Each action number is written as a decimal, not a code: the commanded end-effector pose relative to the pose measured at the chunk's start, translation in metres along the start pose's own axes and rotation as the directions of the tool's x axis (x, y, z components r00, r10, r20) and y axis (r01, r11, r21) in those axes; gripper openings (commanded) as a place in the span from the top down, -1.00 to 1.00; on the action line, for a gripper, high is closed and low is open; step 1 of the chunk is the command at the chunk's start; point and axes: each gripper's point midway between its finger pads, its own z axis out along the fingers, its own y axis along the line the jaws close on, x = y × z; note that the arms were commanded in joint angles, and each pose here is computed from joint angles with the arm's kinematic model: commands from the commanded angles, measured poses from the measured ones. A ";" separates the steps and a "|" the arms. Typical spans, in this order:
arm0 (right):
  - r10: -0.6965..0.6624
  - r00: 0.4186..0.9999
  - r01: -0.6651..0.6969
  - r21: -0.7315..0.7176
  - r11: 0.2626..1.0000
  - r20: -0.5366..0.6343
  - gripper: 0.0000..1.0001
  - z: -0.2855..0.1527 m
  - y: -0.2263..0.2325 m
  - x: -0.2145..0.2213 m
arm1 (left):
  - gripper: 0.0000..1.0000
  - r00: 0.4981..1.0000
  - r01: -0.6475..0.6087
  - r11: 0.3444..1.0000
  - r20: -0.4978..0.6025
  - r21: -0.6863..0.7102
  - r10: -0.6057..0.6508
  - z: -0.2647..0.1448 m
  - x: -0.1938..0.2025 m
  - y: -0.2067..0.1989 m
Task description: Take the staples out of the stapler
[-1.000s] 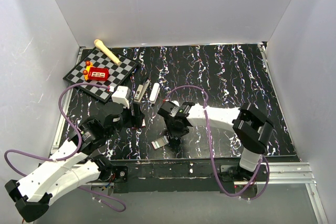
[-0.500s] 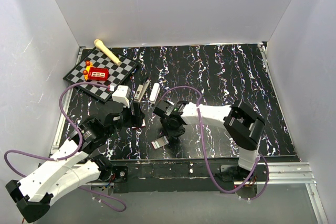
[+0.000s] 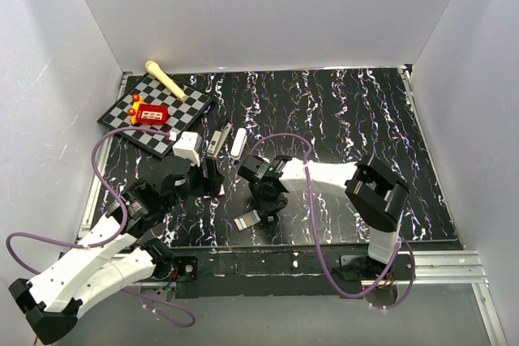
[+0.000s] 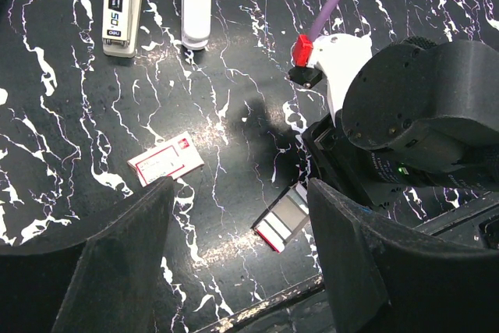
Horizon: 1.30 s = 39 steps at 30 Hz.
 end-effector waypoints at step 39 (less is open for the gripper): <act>0.092 0.996 -0.092 0.139 0.986 0.009 0.10 -0.010 -0.025 0.003 | -0.38 1.000 0.002 1.000 0.022 0.017 -0.002 -0.001 -0.006 -0.001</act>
